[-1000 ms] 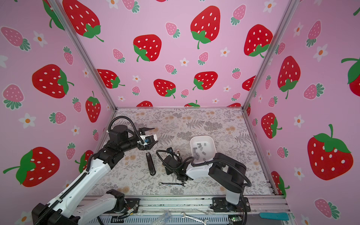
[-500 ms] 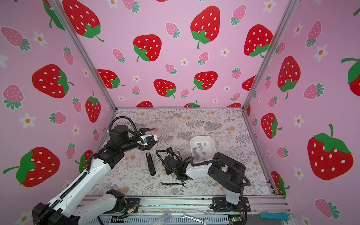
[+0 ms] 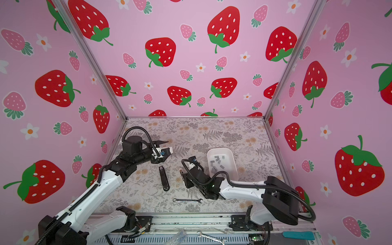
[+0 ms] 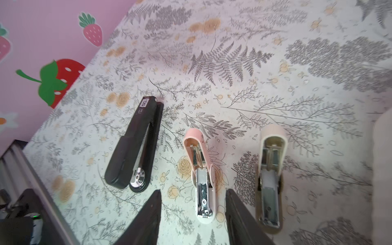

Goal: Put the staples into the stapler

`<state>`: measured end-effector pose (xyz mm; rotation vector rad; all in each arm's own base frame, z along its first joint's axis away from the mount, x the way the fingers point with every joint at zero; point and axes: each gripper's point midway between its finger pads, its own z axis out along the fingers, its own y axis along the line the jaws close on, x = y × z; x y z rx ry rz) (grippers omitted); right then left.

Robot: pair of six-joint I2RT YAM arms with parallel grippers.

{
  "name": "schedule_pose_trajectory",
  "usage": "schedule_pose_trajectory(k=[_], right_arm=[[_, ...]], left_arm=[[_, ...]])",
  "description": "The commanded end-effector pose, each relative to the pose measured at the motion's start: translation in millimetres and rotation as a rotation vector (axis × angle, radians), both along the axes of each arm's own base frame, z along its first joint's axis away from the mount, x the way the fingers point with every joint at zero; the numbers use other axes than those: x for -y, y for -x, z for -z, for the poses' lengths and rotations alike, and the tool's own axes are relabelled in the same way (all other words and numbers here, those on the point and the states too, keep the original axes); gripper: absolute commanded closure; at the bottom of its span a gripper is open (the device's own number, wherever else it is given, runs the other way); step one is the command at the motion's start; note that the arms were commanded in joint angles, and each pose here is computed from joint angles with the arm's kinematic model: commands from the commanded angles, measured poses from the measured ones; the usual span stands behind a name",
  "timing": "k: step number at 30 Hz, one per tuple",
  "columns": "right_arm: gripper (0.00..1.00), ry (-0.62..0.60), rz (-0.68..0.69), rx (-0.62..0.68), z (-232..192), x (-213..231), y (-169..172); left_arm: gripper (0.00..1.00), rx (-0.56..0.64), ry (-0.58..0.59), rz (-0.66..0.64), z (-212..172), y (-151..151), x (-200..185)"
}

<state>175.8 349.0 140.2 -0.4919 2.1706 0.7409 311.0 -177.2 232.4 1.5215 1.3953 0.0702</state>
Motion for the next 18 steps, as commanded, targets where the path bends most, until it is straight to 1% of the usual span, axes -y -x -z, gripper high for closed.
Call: schedule_pose_trajectory(k=[1,3,6,9,11,13,15,16,18], right_arm=[[0.42,-0.038,0.014,0.018,-31,20,4],[0.35,-0.081,0.012,0.037,-57,28,1],[0.27,-0.136,0.071,0.098,-98,49,-21],[0.22,-0.157,0.197,0.184,-128,83,-58],[0.19,-0.134,0.290,0.253,-140,105,-82],[0.19,-0.068,0.384,0.330,-140,127,-104],[0.18,0.001,0.447,0.377,-129,143,-119],[0.18,0.036,0.457,0.394,-119,148,-124],[0.20,0.108,0.460,0.434,-100,155,-128]], left_arm=[[0.41,-0.069,-0.128,-0.111,9,-10,-23],[0.46,-0.110,-0.156,-0.135,8,-7,-29],[0.47,-0.199,-0.238,-0.129,21,7,-37],[0.47,-0.267,-0.339,-0.155,37,19,-53],[0.46,-0.296,-0.401,-0.126,48,32,-56],[0.46,-0.300,-0.489,-0.075,61,48,-57],[0.46,-0.324,-0.586,-0.009,77,66,-59],[0.45,-0.339,-0.645,0.040,87,77,-61],[0.44,-0.330,-0.742,0.096,101,88,-65]])
